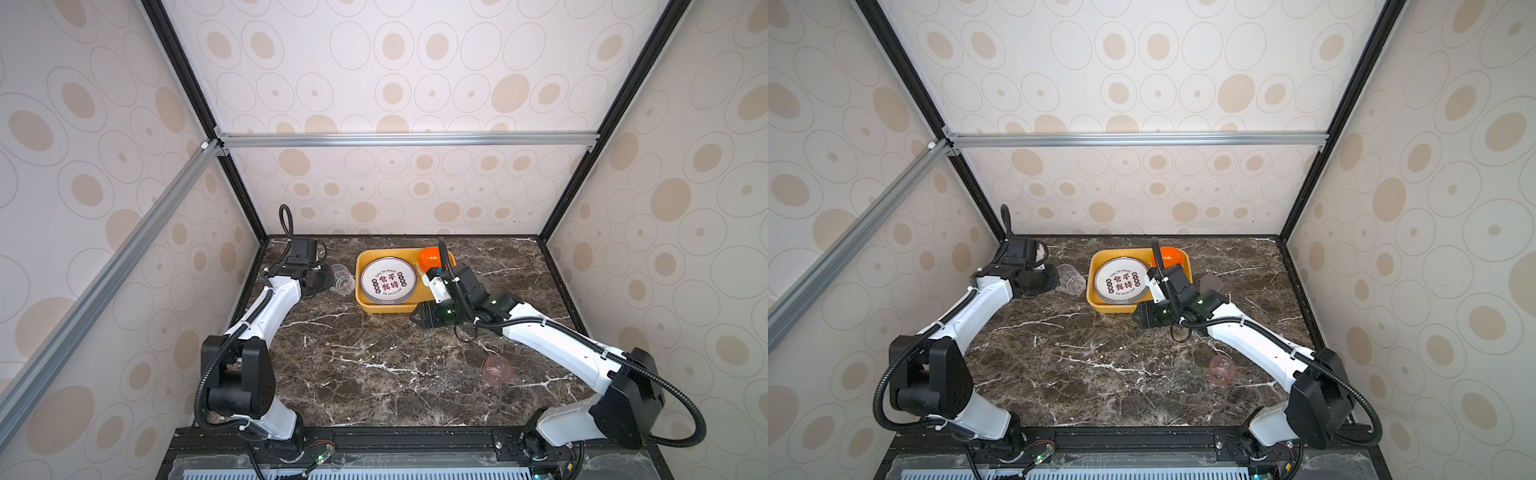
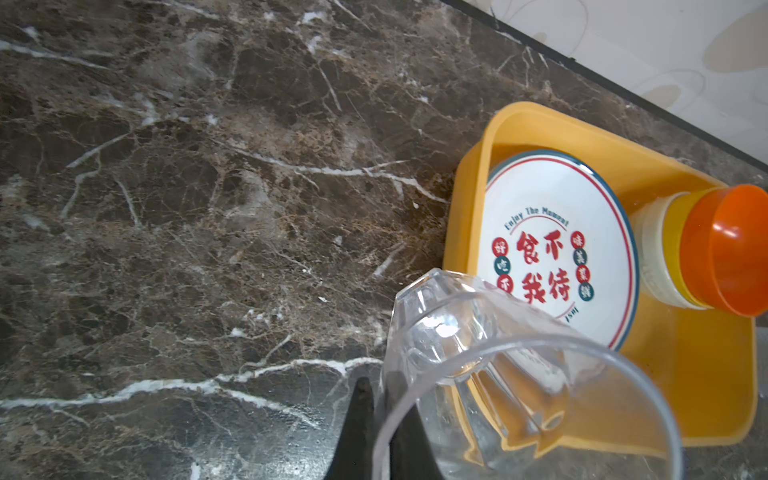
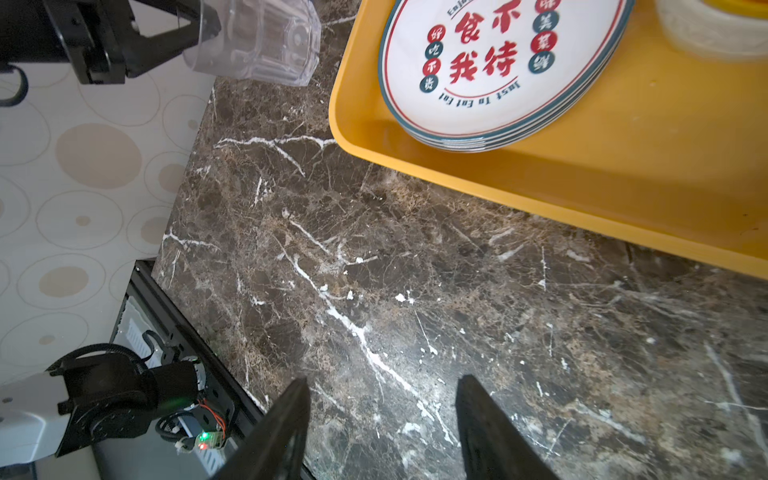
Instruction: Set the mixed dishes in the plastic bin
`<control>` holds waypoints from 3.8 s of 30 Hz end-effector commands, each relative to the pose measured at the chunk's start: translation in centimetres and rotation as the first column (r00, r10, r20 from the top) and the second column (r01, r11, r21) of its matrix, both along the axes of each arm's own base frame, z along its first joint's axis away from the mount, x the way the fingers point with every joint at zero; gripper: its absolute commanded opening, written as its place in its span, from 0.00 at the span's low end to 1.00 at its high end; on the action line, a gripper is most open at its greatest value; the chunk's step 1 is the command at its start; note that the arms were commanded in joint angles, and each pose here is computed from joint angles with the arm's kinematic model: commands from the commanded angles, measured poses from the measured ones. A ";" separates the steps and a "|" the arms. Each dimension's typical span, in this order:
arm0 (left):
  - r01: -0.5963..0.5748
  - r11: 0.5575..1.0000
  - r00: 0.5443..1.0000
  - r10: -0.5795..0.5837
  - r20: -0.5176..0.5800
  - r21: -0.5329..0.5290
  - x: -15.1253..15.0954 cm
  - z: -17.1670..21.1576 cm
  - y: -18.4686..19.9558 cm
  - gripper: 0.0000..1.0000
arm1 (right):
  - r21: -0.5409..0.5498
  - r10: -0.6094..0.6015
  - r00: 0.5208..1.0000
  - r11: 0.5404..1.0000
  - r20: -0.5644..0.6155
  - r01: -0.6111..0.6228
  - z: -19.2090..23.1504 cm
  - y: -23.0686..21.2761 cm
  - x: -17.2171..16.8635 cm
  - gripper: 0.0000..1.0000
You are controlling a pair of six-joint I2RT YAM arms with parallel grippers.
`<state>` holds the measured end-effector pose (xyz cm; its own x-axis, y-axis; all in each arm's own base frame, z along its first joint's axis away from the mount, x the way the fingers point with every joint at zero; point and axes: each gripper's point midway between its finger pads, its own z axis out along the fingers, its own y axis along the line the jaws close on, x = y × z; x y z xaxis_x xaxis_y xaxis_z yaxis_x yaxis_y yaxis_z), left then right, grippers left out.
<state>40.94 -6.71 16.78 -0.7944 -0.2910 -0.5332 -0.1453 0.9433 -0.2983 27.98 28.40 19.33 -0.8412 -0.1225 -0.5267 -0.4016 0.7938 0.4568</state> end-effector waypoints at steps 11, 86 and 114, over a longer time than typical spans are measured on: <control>0.220 0.972 0.974 -0.214 0.077 -0.085 -2.9 4.0 -10.2 0.00 | -0.081 -0.108 0.991 0.990 0.082 0.115 5.1 -0.9 3.1 0.54; 0.305 0.898 0.945 -0.244 0.216 -0.316 -5.7 7.7 -17.9 0.57 | -0.340 -0.466 0.882 0.821 0.067 0.459 1.3 -11.0 14.5 0.00; 0.265 0.902 0.960 -0.217 0.175 -0.341 -7.1 5.4 -16.2 0.57 | -0.460 -0.500 0.865 0.774 -0.025 0.434 -5.7 -12.6 14.7 0.00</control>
<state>33.78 -23.23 20.94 -0.8146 -0.2630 -0.5170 0.1300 0.7858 -0.6047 42.45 16.51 14.55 -0.9114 0.1153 -0.3949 0.0932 0.9928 0.0748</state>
